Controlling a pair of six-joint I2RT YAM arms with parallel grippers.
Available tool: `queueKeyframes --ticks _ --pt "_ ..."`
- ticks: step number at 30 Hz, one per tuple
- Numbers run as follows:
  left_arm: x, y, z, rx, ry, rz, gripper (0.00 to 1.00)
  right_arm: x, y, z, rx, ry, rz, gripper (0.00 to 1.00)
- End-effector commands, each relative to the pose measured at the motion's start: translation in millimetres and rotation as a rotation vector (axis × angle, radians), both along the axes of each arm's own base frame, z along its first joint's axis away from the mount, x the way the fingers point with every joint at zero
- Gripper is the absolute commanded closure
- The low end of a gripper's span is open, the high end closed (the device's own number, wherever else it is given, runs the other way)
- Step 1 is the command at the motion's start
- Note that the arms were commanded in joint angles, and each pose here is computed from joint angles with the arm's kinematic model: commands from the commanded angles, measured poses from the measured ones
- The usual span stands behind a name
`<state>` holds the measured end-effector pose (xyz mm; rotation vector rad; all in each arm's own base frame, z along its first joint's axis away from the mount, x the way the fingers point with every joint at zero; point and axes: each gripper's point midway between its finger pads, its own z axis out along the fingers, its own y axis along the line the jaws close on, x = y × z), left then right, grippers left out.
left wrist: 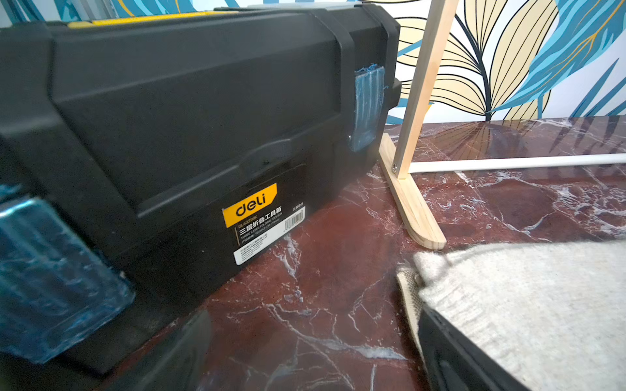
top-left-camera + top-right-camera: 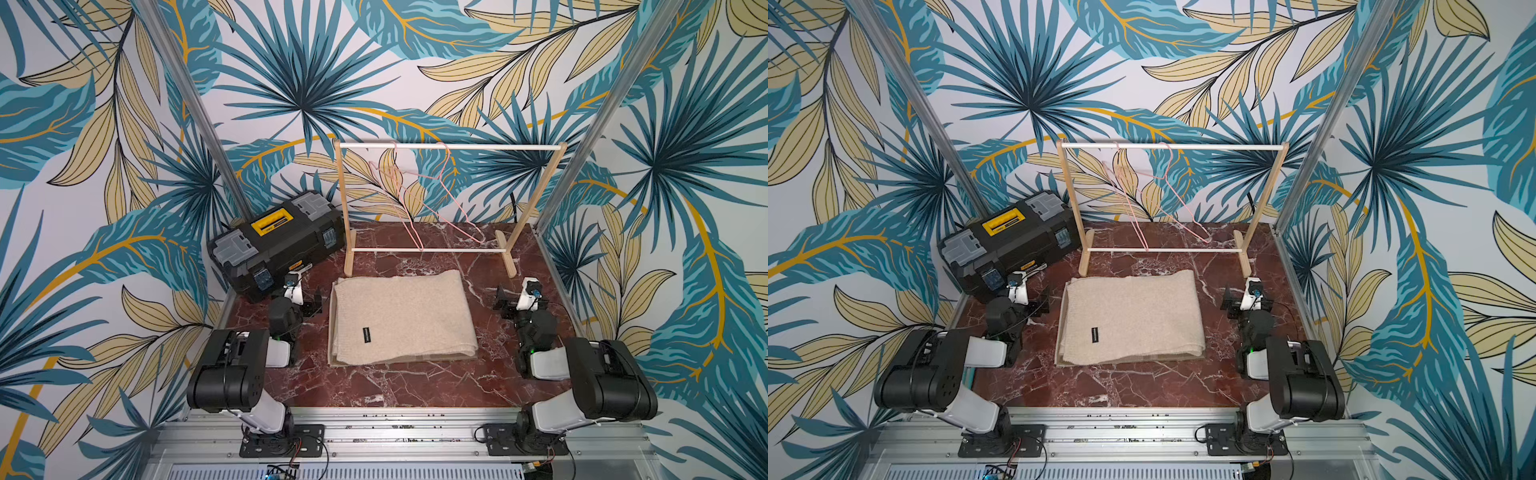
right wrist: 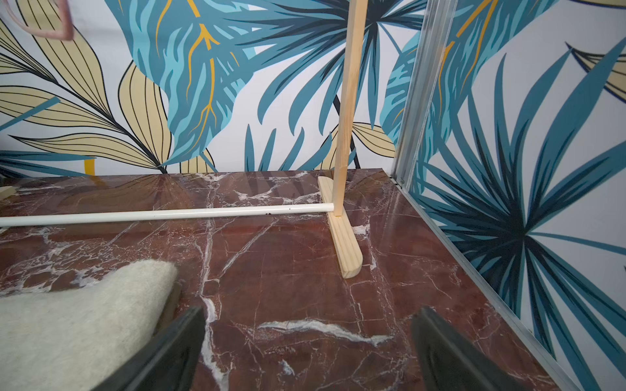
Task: Hang the scarf on the hanger
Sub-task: Pick up the hanger from the clothesline.
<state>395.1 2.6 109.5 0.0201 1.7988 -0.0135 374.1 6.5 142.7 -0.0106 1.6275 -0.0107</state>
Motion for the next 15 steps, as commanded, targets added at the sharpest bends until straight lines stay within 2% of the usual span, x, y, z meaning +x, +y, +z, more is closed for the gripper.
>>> queueKeyframes --ticks 1,15 --pt "4.8 -2.6 9.5 0.009 -0.028 -0.014 0.00 1.7 -1.1 6.1 0.003 -0.025 -0.001 0.01" --pt "5.2 -2.8 10.1 0.008 -0.030 -0.014 0.00 1.4 -0.8 6.4 0.003 -0.027 0.000 0.01"
